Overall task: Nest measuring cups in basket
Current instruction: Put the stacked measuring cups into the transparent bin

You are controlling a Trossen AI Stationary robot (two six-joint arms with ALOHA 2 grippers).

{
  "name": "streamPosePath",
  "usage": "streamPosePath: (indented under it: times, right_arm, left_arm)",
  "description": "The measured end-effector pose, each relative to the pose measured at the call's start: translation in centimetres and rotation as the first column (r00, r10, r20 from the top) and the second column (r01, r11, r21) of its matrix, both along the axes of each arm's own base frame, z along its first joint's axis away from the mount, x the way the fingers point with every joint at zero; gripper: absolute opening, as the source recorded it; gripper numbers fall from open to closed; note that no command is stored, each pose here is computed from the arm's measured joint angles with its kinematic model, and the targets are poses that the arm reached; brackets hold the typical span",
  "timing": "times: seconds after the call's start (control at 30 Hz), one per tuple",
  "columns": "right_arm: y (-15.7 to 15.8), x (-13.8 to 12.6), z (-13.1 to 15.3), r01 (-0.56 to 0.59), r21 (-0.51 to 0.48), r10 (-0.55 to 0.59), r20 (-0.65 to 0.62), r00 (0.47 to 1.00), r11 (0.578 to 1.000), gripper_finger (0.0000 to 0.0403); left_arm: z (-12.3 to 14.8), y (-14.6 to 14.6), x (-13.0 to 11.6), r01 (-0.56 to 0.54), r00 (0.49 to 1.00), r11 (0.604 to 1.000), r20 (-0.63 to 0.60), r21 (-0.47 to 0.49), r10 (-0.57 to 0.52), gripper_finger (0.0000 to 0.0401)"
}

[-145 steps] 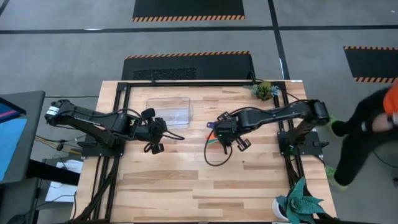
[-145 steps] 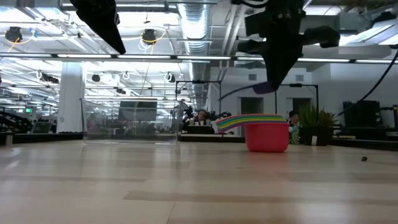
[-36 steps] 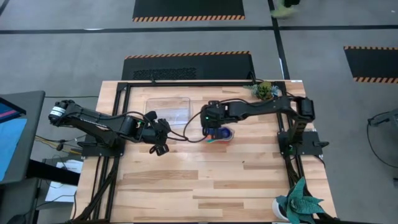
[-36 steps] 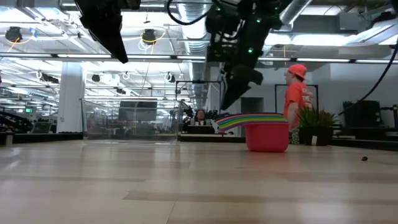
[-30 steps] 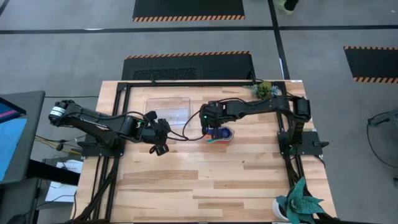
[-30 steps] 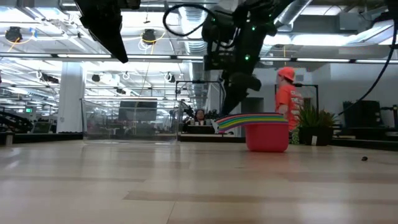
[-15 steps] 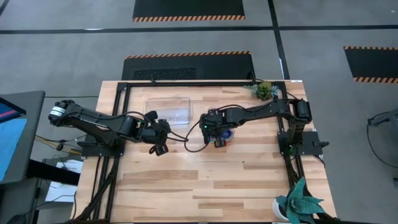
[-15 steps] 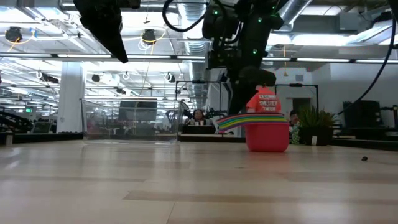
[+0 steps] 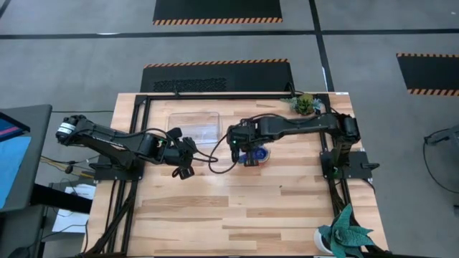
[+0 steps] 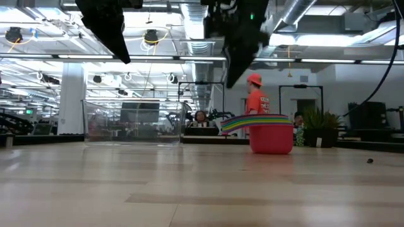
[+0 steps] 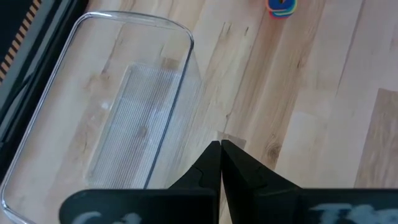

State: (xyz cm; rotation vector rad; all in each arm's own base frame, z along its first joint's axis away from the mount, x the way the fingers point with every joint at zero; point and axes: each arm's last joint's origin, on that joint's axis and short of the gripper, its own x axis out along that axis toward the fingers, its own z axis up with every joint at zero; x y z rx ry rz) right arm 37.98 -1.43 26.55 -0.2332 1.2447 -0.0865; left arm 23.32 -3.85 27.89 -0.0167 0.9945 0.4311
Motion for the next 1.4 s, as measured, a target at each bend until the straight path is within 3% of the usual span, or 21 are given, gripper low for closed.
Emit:
streamPosePath:
  times: [0.17,0.37,0.57,0.67,0.83,0.97,1.2,1.3,1.4]
  right_arm:
    - [1.0,-1.4,3.0,0.114,0.034,-0.11,-0.1,0.989,0.993,0.0028]
    - [3.5,-5.6,5.6,0.24,0.05,-0.229,-0.169,0.959,0.969,0.0031]
    - [6.4,-11.1,8.3,0.429,0.082,-0.431,0.01,0.902,0.9,0.0021]
    - [7.3,-14.0,8.7,0.583,0.127,-0.597,0.153,0.787,0.802,0.002]
    - [7.9,-17.8,7.2,0.777,0.321,-0.836,0.298,0.461,0.542,0.0029]
    - [8.4,-18.3,5.3,0.77,0.454,-0.887,0.335,0.318,0.448,0.0043]
    - [8.9,-16.6,3.7,0.734,0.538,-0.91,0.273,0.313,0.414,0.0045]
    - [9.1,-15.9,3.6,0.716,0.528,-0.889,0.299,0.346,0.457,0.0042]
    - [9.0,-15.8,3.7,0.708,0.526,-0.88,0.332,0.34,0.472,0.0042]
  left_arm:
    - [0.0,-0.1,0.0,-0.009,1.0,1.0,0.003,-0.028,0.009,0.0]
    - [0.0,-0.1,0.0,-0.037,0.999,0.998,0.014,-0.053,0.038,0.0]
    - [0.0,-0.1,0.0,-0.038,0.999,0.998,0.014,-0.054,0.039,0.0]
    - [0.0,-0.1,0.0,-0.038,0.999,0.998,0.014,-0.054,0.039,0.0]
    - [0.0,-0.1,0.0,-0.057,0.998,0.996,0.021,-0.063,0.059,0.0]
    - [0.0,-0.1,0.0,-0.066,0.997,0.995,0.025,-0.068,0.068,0.0]
    - [0.0,-0.1,0.0,-0.061,0.998,0.996,0.028,-0.065,0.063,0.0]
    - [0.2,-0.2,0.4,-0.054,0.996,0.996,0.072,-0.075,0.06,0.0]
    - [0.5,-0.3,0.9,-0.001,0.994,0.998,0.112,-0.056,0.007,0.0]
